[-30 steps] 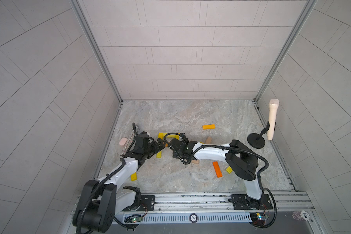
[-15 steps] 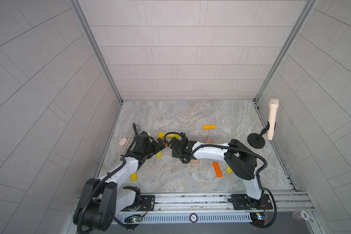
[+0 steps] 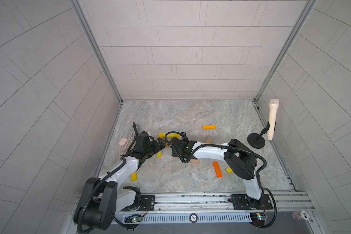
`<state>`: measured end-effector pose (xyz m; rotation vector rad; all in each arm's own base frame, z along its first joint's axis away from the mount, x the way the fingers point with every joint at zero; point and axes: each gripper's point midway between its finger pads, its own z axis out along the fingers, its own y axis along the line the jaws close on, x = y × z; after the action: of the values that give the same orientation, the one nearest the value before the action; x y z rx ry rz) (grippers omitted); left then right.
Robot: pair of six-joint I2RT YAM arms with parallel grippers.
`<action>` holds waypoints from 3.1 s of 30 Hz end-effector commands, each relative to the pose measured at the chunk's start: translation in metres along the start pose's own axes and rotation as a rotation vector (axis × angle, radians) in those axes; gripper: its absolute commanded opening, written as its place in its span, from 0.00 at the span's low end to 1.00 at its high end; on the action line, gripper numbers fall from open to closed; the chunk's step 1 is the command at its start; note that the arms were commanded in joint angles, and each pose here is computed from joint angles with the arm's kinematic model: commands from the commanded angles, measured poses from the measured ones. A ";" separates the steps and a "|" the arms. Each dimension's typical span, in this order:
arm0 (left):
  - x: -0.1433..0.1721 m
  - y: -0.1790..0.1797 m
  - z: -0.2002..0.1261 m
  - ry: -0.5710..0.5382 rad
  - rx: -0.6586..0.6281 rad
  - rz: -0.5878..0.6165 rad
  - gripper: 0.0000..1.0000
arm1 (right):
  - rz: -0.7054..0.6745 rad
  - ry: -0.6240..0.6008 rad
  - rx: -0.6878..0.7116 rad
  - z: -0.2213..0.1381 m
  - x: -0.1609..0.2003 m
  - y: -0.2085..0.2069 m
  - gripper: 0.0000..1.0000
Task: Assemble the number 8 with building blocks
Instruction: Assemble the building block at the center of the board, then pick up the building block from the center of the board.
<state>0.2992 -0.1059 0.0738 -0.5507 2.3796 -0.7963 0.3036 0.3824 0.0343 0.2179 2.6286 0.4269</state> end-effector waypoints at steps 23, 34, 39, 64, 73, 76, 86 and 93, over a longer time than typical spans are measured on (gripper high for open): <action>0.012 -0.004 -0.022 0.039 -0.011 0.092 1.00 | -0.349 -0.123 -0.073 -0.071 -0.016 0.000 0.71; 0.024 -0.006 -0.045 0.020 -0.029 0.134 1.00 | -0.694 -0.029 -0.113 -0.107 0.007 -0.052 0.73; 0.026 -0.005 -0.050 0.012 -0.037 0.131 1.00 | -0.719 0.033 -0.134 -0.108 0.008 -0.084 0.73; -0.005 -0.012 -0.060 -0.130 -0.061 0.144 1.00 | -1.047 0.272 -0.072 -0.061 0.040 -0.089 0.65; -0.006 -0.008 -0.056 -0.117 -0.072 0.124 1.00 | -1.115 0.316 -0.040 -0.050 0.044 -0.091 0.57; -0.006 -0.006 -0.056 -0.114 -0.078 0.123 1.00 | -1.130 0.325 -0.043 -0.047 0.045 -0.090 0.51; -0.004 0.009 -0.052 -0.067 -0.116 0.033 1.00 | -1.193 0.356 -0.059 -0.048 0.051 -0.083 0.35; -0.012 0.024 -0.052 -0.075 -0.132 -0.098 1.00 | -1.277 0.333 -0.088 -0.063 0.047 -0.060 0.29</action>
<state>0.2665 -0.0650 0.0909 -0.6529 2.3870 -0.6139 0.2323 0.3141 0.0376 -1.4595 2.4747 0.1215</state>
